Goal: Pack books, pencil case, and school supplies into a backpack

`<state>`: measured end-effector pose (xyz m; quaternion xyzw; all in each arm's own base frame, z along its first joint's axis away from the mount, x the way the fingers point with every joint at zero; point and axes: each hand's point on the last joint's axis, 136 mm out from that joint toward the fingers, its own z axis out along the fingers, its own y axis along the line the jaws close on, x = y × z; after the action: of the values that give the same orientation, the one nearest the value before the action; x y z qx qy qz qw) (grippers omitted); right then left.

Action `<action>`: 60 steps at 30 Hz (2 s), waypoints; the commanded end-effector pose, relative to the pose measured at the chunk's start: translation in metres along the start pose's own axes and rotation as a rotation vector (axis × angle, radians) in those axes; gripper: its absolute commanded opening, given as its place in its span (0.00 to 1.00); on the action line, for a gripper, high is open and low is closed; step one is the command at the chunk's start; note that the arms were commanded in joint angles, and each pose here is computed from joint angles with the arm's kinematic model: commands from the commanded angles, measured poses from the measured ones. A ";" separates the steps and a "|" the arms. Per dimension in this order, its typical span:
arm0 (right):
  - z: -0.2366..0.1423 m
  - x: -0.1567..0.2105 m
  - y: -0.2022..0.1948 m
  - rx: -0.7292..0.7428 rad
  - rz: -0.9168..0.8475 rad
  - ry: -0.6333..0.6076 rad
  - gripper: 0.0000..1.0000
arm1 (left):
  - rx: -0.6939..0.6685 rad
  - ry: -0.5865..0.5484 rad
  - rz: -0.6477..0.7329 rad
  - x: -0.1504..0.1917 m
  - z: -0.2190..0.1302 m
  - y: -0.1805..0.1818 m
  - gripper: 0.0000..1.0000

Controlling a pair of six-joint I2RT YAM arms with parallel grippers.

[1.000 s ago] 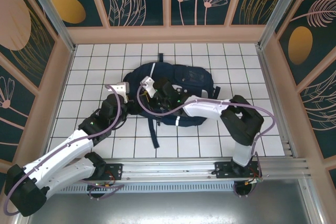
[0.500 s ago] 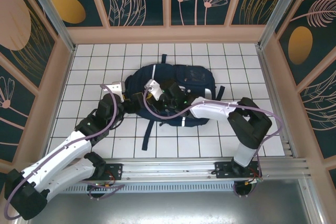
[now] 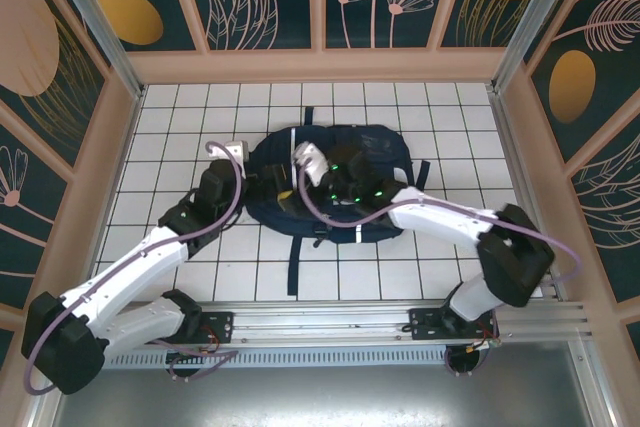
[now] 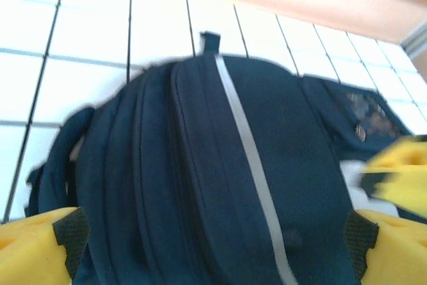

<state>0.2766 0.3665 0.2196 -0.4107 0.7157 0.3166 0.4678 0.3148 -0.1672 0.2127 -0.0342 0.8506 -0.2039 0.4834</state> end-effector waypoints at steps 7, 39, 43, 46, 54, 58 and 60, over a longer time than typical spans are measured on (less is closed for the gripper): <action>-0.225 -0.040 -0.193 0.950 0.432 -0.579 0.99 | -0.418 -0.403 -0.102 -0.086 0.009 0.081 0.99; -0.274 0.138 -0.255 1.218 0.432 -0.399 0.99 | -0.503 -0.493 0.126 -0.031 0.015 0.233 0.99; -0.276 0.136 -0.255 1.223 0.421 -0.386 0.99 | -0.478 -0.635 0.122 -0.019 -0.016 0.227 0.99; -0.279 0.128 -0.250 1.215 0.406 -0.408 0.99 | -0.492 -0.640 0.110 -0.018 -0.020 0.229 0.99; -0.286 0.114 -0.228 1.183 0.277 -0.429 0.99 | -0.490 -0.641 0.110 -0.017 -0.021 0.228 0.99; -0.284 0.141 -0.221 1.175 0.309 -0.451 0.99 | -0.454 -0.563 0.148 -0.018 0.001 0.224 0.99; -0.275 0.147 -0.215 1.121 0.298 -0.466 0.99 | -0.408 -0.496 0.189 -0.018 0.019 0.218 0.99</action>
<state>0.3247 -0.0140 0.1616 0.0973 0.7260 0.0076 0.6808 0.3524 0.0456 0.1384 -0.1462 0.7086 0.0443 0.6889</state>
